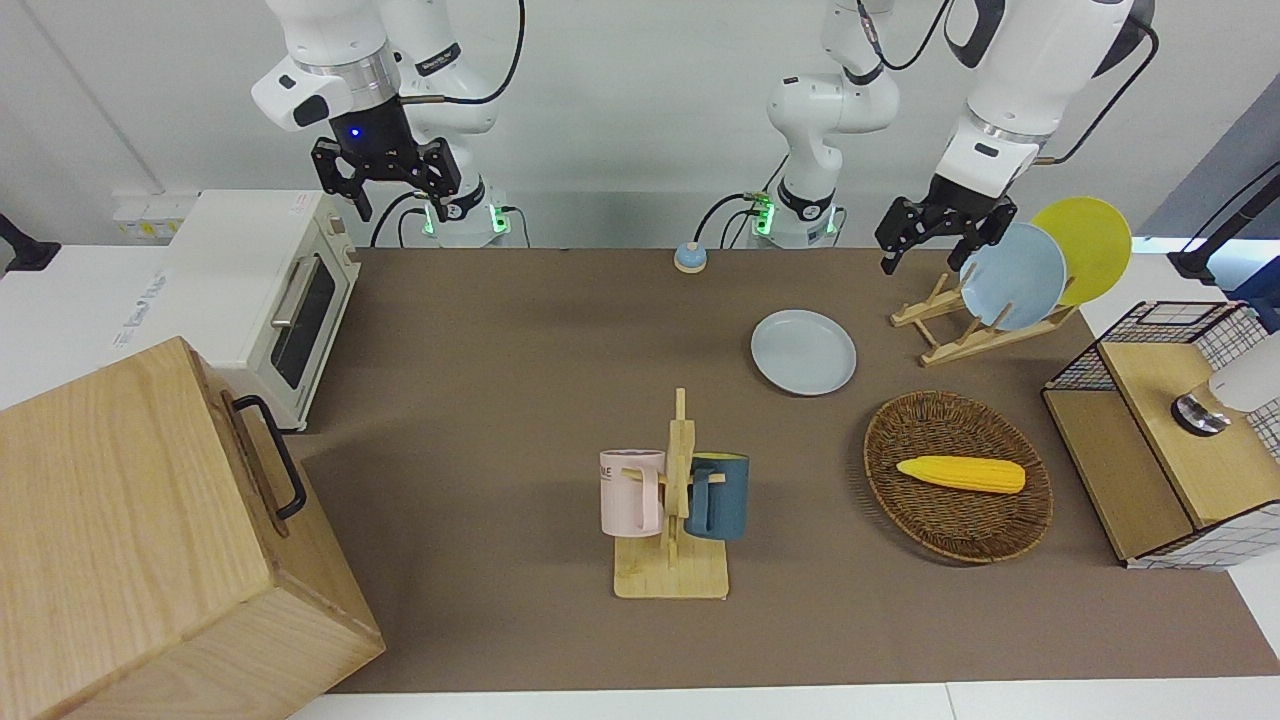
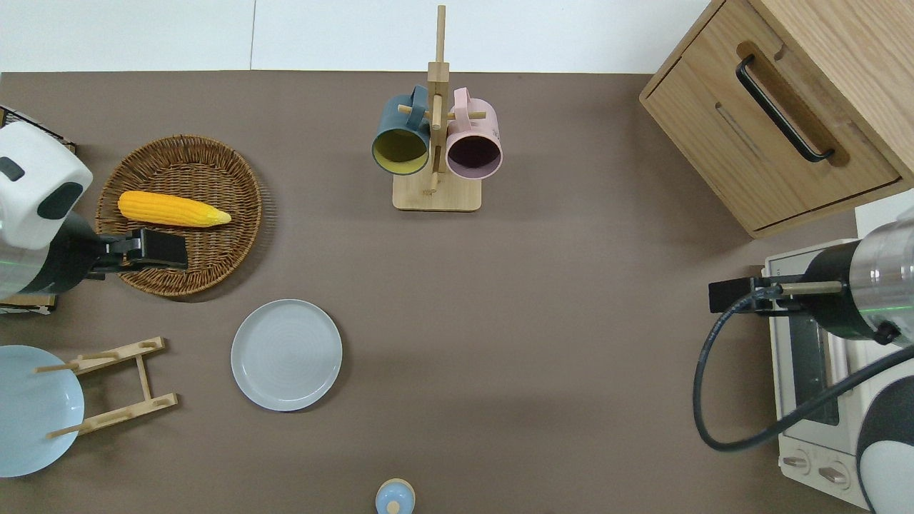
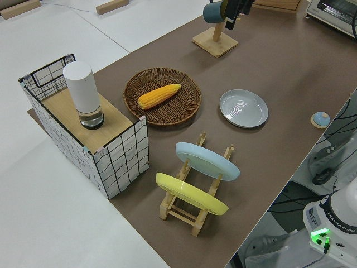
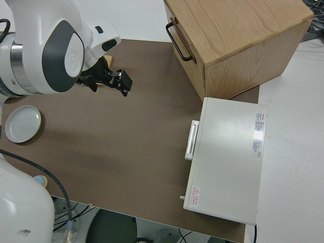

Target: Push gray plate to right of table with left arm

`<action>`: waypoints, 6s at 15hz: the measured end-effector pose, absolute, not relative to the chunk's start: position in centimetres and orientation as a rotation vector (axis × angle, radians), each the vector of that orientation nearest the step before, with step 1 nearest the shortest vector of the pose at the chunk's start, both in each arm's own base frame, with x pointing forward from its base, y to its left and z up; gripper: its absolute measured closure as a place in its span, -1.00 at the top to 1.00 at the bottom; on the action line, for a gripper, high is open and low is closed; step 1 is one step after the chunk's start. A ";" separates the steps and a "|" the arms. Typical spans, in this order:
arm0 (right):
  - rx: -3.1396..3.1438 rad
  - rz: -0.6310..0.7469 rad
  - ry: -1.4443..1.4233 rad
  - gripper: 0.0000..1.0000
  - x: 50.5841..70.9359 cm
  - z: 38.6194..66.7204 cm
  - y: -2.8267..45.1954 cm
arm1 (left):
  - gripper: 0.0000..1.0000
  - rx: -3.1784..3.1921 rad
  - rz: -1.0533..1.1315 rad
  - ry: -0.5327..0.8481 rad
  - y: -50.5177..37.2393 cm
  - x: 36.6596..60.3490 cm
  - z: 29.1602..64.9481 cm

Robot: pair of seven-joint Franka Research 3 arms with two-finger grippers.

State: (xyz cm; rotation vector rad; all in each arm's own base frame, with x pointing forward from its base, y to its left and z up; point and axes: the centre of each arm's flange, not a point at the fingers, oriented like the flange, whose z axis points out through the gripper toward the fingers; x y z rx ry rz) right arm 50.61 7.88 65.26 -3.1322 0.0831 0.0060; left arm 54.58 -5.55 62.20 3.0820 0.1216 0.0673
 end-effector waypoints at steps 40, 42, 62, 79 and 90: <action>-3.132 0.006 0.083 0.99 50.6 65.3 7.9 | 0.89 3.089 -0.261 0.250 -1.5 51.9 40.4; -3.132 0.006 0.083 0.99 50.6 65.3 7.9 | 0.88 3.089 -0.263 0.237 -1.4 51.4 39.0; -3.132 0.006 0.083 0.99 50.6 65.3 7.9 | -0.05 3.000 -0.257 0.223 -0.6 44.8 29.0; -3.132 0.006 0.083 0.99 50.6 65.3 7.9 | -0.91 2.992 -0.269 0.345 -8.0 44.0 29.8; -3.132 0.006 0.083 0.99 50.6 65.3 7.9 | -0.91 2.921 -0.219 0.660 -28.0 37.6 31.4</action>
